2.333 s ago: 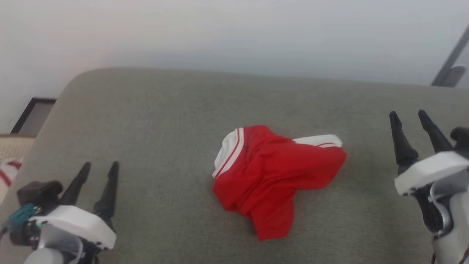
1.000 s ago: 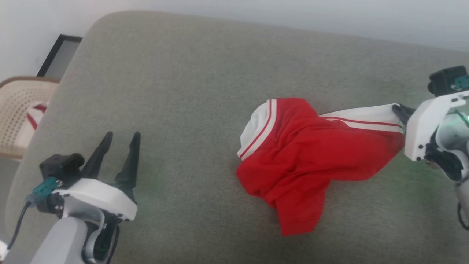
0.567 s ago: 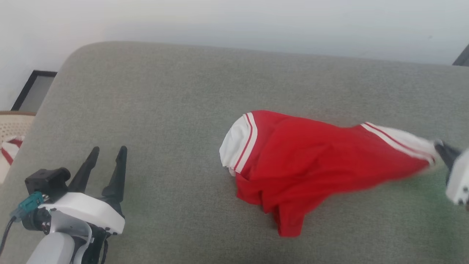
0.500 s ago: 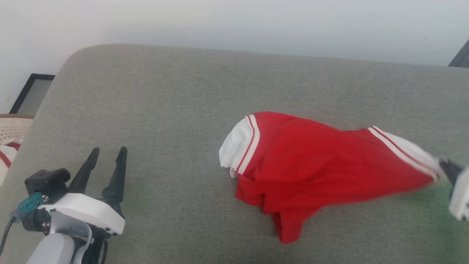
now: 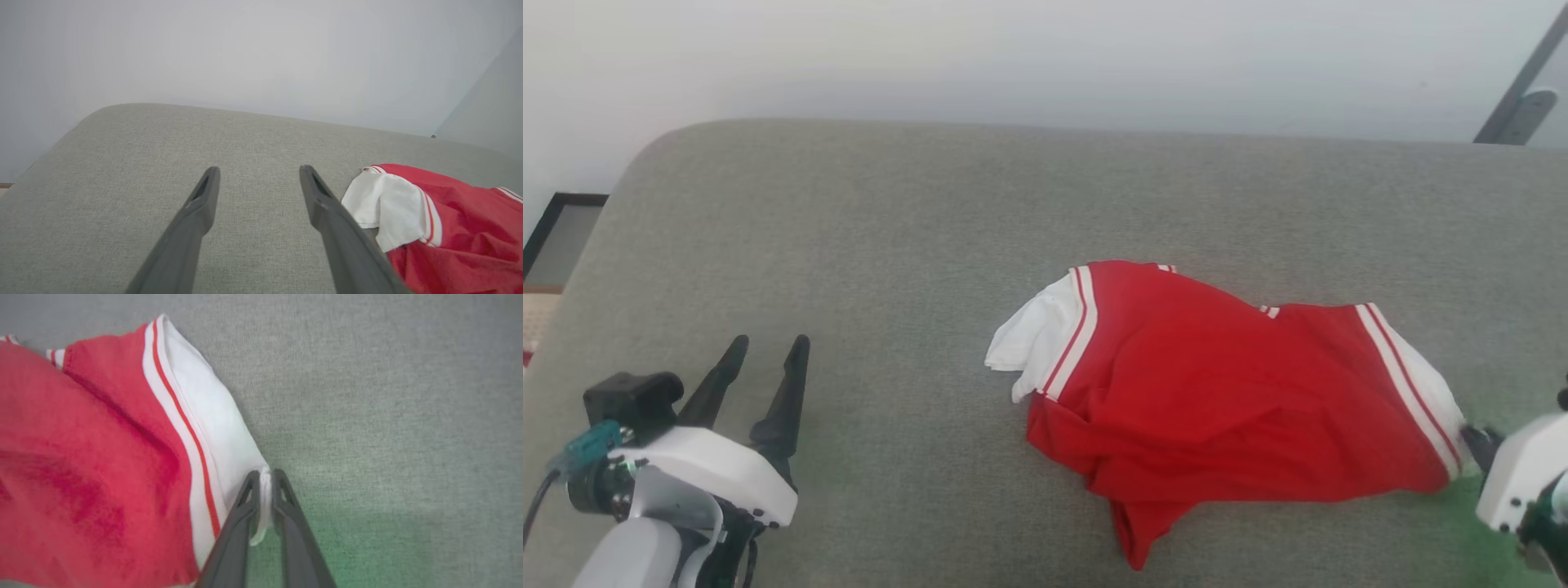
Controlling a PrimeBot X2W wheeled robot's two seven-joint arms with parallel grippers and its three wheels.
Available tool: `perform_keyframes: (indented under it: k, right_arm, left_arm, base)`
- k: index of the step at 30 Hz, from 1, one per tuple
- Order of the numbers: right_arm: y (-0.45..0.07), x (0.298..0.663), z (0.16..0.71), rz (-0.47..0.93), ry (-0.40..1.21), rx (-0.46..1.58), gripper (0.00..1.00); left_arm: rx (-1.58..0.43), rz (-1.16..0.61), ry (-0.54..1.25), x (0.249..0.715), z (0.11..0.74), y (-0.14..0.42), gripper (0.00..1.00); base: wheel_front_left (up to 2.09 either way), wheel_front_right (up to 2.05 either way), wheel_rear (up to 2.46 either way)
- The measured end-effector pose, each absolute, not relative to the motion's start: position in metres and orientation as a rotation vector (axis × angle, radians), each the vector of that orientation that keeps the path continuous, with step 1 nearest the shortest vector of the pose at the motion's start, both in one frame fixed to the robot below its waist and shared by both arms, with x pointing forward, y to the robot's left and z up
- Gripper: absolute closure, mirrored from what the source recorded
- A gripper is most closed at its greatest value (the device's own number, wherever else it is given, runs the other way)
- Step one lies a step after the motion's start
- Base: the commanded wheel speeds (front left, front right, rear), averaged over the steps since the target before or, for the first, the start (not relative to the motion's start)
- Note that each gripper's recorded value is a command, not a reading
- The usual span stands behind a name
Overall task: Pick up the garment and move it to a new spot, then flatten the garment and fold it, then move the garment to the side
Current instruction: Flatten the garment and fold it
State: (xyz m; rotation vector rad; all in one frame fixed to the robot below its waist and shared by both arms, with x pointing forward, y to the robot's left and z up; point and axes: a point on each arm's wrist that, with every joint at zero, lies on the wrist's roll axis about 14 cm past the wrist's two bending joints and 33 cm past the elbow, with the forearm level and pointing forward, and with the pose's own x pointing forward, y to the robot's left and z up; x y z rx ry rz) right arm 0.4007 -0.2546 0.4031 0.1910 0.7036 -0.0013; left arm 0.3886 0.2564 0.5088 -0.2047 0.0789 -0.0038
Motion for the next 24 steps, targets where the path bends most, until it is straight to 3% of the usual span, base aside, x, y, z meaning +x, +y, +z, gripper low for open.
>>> perform_keyframes:
  k: [7,14,24]
  right_arm:
    - [-0.259,0.417,0.441,-0.001,0.557,0.185,0.00]
    - [-0.264,0.428,0.501,-0.017,0.288,0.187,0.00]
    - [-0.278,0.421,0.564,-0.095,-0.038,0.178,0.00]
  left_arm:
    - [-0.176,-0.137,0.132,0.409,0.525,0.230,0.00]
    - [-0.137,-0.298,0.238,0.439,0.537,0.190,0.00]
    - [-0.056,-0.494,0.573,0.461,0.499,0.125,0.00]
  base:
    - [0.00,0.00,0.00]
    - [0.00,0.00,0.00]
    - [0.00,0.00,0.00]
